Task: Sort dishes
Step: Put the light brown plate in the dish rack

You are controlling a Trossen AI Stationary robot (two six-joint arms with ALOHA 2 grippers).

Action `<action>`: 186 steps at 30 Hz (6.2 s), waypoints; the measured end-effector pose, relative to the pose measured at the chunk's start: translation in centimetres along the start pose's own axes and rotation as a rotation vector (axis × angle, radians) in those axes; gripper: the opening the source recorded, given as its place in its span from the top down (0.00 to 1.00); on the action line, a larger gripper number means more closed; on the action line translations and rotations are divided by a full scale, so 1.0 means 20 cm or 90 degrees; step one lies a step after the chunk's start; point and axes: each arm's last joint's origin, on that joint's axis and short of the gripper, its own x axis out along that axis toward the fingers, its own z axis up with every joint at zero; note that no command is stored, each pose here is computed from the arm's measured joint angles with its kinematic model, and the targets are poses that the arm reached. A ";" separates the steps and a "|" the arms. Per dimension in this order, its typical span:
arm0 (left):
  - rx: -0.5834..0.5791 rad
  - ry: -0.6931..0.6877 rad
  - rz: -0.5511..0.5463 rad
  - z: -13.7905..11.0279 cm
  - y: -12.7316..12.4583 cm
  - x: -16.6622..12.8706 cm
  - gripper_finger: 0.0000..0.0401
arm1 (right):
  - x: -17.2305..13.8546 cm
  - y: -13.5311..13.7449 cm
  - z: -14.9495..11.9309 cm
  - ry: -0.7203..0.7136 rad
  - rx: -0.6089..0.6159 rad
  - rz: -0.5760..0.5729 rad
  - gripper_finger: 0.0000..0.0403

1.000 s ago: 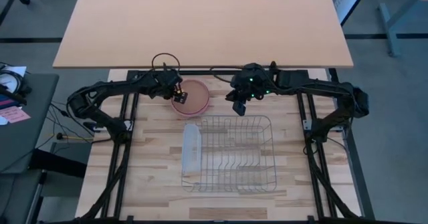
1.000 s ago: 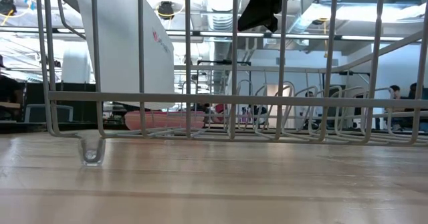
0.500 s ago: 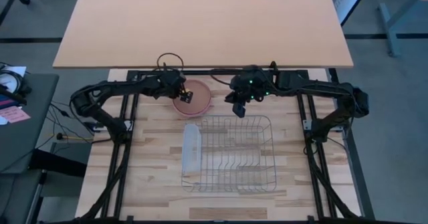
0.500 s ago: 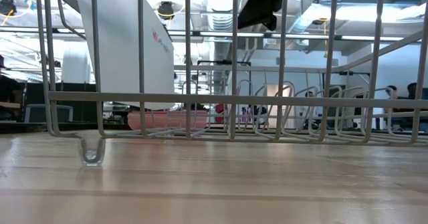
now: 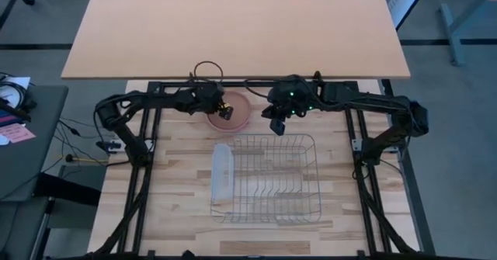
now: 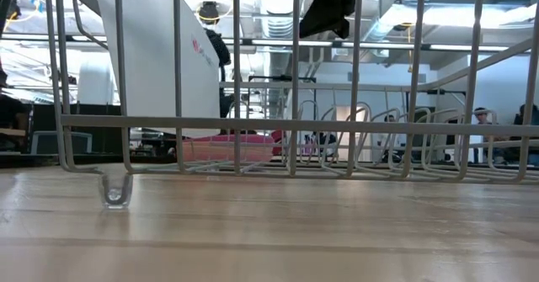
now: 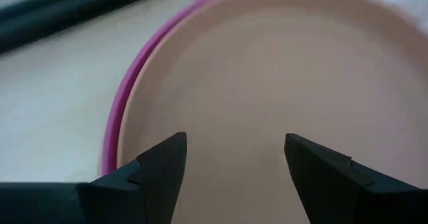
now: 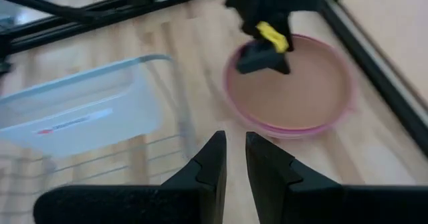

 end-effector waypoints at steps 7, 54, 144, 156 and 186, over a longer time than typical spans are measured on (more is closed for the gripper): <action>0.044 -0.017 -0.020 0.05 -0.06 -0.10 0.39 | 0.06 -0.07 -0.01 0.015 0.014 -0.053 0.84; 0.221 -0.287 -0.108 -0.02 0.04 -0.90 0.39 | 0.92 -0.56 0.06 0.255 0.218 -0.160 0.36; 0.222 -0.287 -0.108 -0.02 0.04 -0.90 0.39 | 1.08 -0.45 -0.09 0.382 0.178 -0.191 0.41; 0.233 -0.287 -0.105 -0.02 0.04 -0.90 0.39 | 1.05 -0.45 -0.06 0.371 0.156 -0.184 0.88; 0.190 -0.239 -0.078 -0.03 0.22 -0.72 0.39 | 0.85 -0.52 0.19 0.312 0.099 -0.196 0.96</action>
